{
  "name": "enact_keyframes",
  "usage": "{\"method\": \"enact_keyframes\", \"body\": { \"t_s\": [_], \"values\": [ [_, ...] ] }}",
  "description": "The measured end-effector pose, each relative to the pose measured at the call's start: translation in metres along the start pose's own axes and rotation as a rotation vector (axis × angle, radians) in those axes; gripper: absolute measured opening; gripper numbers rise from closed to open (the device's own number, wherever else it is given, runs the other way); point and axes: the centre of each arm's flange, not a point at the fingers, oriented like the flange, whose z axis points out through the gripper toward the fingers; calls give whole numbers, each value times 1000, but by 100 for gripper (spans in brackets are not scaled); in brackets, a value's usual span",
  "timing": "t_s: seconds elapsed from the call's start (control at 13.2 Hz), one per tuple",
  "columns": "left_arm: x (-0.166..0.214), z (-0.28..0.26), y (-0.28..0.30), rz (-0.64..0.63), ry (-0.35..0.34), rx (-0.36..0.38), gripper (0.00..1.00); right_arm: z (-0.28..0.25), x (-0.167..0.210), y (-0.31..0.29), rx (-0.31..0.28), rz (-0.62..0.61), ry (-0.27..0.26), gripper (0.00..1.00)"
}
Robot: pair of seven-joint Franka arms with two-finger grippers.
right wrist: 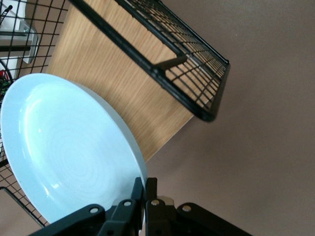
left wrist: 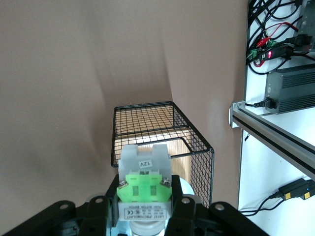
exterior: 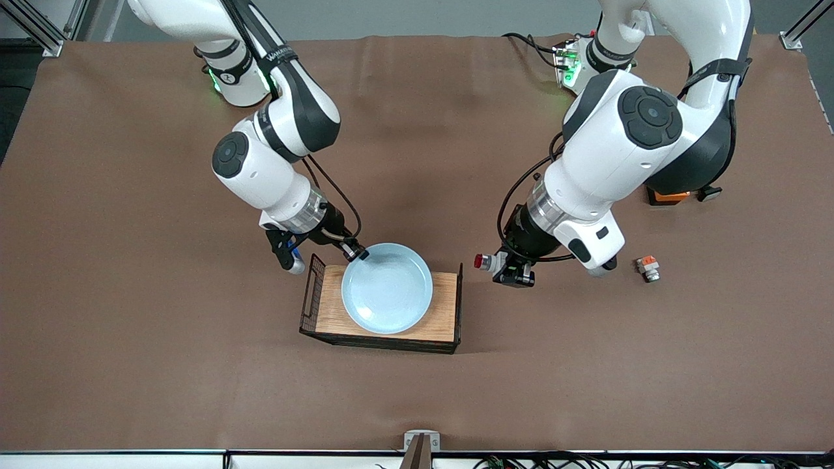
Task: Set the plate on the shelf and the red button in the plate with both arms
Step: 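Lower the plate onto the wooden tray with the right gripper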
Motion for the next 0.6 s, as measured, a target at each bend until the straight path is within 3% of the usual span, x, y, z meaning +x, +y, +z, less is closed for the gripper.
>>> {"method": "enact_keyframes", "body": {
  "t_s": [0.6],
  "values": [
    [1, -1, 1, -1, 0, -1, 41, 22, 6, 4, 10, -3, 24, 5]
  ]
}}
